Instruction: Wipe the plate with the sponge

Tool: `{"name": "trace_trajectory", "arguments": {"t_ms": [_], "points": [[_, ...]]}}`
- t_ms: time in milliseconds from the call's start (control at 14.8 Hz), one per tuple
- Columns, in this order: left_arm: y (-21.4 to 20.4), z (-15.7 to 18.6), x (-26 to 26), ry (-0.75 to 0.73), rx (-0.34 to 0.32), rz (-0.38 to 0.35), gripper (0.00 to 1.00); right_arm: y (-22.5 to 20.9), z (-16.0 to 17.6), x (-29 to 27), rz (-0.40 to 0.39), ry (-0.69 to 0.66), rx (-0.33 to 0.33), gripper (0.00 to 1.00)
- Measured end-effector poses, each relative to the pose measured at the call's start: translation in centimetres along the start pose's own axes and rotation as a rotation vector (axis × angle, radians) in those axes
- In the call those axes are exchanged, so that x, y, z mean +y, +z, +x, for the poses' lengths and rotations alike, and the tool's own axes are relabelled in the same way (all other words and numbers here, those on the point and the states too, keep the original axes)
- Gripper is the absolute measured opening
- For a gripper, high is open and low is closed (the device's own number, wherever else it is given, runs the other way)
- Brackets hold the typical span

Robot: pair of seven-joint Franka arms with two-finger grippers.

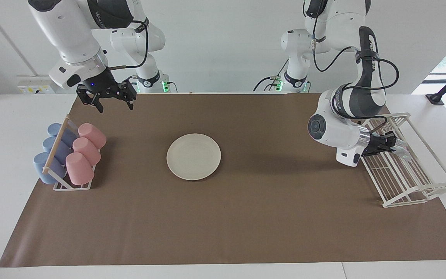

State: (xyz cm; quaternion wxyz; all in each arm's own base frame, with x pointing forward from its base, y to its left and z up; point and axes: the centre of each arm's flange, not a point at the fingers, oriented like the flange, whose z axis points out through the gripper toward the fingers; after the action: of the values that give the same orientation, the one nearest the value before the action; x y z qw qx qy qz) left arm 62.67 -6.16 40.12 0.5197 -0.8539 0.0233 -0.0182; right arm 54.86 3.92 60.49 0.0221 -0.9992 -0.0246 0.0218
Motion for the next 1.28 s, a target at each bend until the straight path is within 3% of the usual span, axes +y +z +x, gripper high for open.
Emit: {"name": "trace_trajectory", "arguments": {"t_ms": [472,539,674,809,1011,1281], "points": [[-0.1,0.2,0.2,-0.004,0.016,-0.021,0.85,-0.1,0.1,1.0,0.001,0.018,0.006,1.0],[-0.2,0.2,0.2,-0.005,0.013,-0.028,0.85,-0.1,0.1,1.4,0.001,0.024,0.007,1.0],[-0.3,0.1,0.3,-0.019,-0.004,-0.068,0.99,-0.2,0.0,2.7,0.002,0.043,0.008,1.0],[-0.6,0.4,-0.9,-0.059,-0.026,-0.132,1.0,-0.2,0.0,3.8,0.002,0.046,0.01,1.0],[-1.9,0.9,-4.7,-0.144,-0.062,-0.295,1.0,-0.4,0.0,4.6,0.003,0.061,0.017,1.0],[-5.1,0.8,-9.5,-0.238,-0.097,-0.564,1.0,-0.4,0.0,5.7,0.003,0.08,0.021,1.0]]}}
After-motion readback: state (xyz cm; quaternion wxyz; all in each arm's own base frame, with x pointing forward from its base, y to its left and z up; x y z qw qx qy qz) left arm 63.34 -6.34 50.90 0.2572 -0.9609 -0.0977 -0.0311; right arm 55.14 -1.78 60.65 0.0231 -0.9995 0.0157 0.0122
